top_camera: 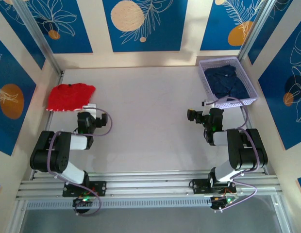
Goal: Fold the inside-out t-shirt
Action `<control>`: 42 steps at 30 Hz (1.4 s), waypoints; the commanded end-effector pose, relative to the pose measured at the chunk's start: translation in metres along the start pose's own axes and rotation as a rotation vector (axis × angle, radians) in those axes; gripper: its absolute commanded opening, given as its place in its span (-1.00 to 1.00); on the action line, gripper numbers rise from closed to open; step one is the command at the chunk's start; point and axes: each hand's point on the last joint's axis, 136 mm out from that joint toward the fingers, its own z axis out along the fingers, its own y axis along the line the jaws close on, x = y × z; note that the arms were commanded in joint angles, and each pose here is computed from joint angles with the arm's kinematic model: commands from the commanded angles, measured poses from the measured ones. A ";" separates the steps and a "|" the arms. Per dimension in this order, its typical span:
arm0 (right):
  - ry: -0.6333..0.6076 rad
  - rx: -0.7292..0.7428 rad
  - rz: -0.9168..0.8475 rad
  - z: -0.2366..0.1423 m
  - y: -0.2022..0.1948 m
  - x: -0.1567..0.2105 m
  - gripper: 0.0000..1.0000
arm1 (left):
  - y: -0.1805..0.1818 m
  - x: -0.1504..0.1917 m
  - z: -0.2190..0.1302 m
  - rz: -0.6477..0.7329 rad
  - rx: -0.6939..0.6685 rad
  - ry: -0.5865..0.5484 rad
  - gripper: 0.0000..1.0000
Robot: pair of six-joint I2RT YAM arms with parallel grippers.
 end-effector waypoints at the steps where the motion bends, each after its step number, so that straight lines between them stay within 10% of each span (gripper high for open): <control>1: -0.034 -0.015 0.009 0.002 0.001 -0.013 0.99 | -0.004 -0.015 0.002 0.020 0.018 -0.038 0.99; 20: -0.035 -0.023 0.014 0.002 0.001 -0.014 0.99 | -0.002 -0.015 0.001 0.013 0.020 -0.034 1.00; 30: -0.077 0.091 0.124 -0.040 -0.009 -0.064 0.98 | 0.063 -0.068 -0.062 -0.221 -0.315 0.034 1.00; 37: -0.016 -0.224 0.090 -0.064 0.087 -0.094 0.96 | -0.044 -0.117 -0.076 -0.450 0.289 0.041 1.00; 42: 0.119 -0.045 0.011 -0.048 0.082 -0.104 0.97 | -0.102 -0.120 -0.066 -0.369 0.399 0.168 1.00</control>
